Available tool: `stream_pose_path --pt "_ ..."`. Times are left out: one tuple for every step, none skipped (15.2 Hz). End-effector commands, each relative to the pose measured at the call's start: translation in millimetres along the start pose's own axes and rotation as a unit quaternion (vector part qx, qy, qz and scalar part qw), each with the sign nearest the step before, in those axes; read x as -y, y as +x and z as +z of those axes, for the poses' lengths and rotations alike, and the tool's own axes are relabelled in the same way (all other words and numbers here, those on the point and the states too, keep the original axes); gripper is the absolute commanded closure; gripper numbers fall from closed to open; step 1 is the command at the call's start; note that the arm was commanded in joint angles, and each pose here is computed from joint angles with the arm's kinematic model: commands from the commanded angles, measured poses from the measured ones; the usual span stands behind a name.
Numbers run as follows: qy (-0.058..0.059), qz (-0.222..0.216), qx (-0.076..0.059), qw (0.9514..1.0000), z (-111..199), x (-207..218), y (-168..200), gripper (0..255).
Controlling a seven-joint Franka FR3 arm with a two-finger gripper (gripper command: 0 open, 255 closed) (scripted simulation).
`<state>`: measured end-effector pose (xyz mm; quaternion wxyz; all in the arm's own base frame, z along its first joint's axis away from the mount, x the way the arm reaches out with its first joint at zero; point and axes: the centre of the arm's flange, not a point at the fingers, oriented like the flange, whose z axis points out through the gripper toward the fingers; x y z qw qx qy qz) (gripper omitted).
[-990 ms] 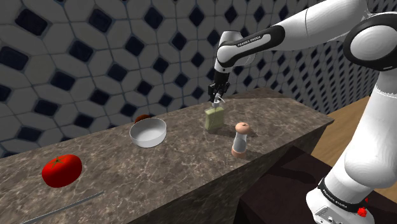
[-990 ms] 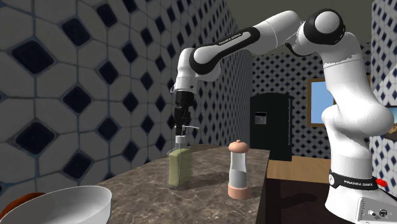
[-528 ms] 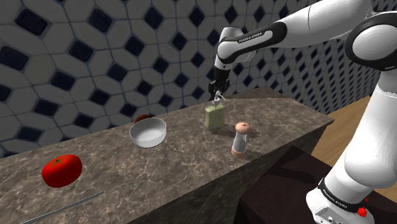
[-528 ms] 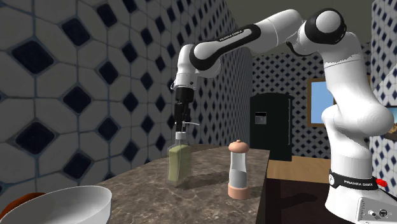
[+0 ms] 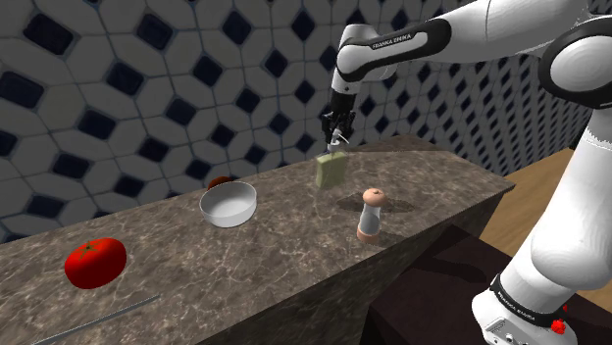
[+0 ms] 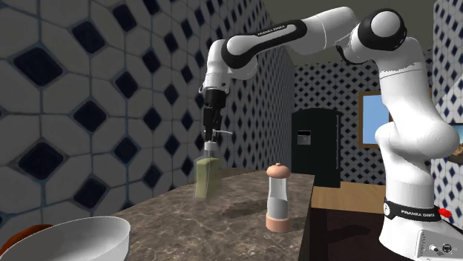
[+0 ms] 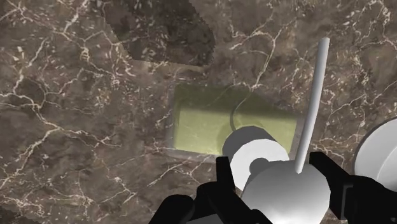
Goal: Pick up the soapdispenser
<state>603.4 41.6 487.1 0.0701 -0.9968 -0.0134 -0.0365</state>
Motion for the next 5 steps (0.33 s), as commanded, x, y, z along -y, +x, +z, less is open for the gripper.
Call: stream_pose_path --pt "0.0 0.0 0.0 1.0 -11 2 2 255" --pt "0.0 0.0 0.0 1.0 -16 3 2 255" --pt "0.0 0.0 0.0 1.0 -21 3 3 255" --pt "0.0 0.0 0.0 1.0 -22 4 3 255" --pt "0.0 0.0 0.0 1.0 -22 4 3 255"
